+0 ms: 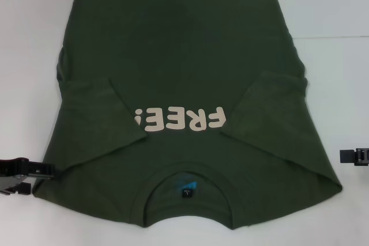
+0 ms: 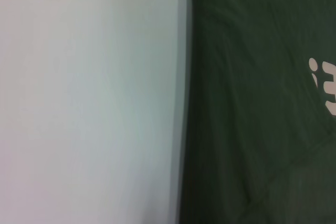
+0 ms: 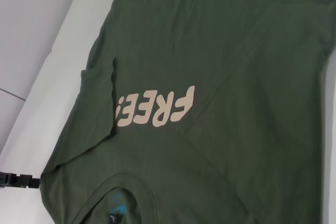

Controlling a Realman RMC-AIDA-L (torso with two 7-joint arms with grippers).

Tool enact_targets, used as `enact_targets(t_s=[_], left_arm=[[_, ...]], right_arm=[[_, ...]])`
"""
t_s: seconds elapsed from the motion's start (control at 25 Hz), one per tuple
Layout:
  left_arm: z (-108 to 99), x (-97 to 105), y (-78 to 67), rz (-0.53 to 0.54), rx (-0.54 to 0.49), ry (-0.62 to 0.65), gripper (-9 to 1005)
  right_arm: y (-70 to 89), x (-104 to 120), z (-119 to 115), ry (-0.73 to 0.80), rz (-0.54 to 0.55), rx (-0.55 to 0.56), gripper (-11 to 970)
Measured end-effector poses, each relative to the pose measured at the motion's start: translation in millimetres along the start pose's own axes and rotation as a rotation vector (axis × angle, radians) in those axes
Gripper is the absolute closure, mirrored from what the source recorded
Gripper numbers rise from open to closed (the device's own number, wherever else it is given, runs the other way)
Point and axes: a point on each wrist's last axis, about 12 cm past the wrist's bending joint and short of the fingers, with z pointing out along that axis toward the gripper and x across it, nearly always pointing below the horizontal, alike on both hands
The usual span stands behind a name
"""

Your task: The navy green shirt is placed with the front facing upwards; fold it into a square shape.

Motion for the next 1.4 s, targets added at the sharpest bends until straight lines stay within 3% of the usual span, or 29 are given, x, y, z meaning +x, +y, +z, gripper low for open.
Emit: enact_targets(t_s=[1.0,1.4], left_arm=[[4.7,-2.6,-0.6,0.01,-0.014,-0.001,46],[13.3,-5.2,-10.2,0.024,0.022,0.027,47]], right_arm=[[-0.3,-2.2,3.6,0.008,-0.004,0.009,106],[-0.2,-3.7,3.4,0.006,-0.005,0.011,106]])
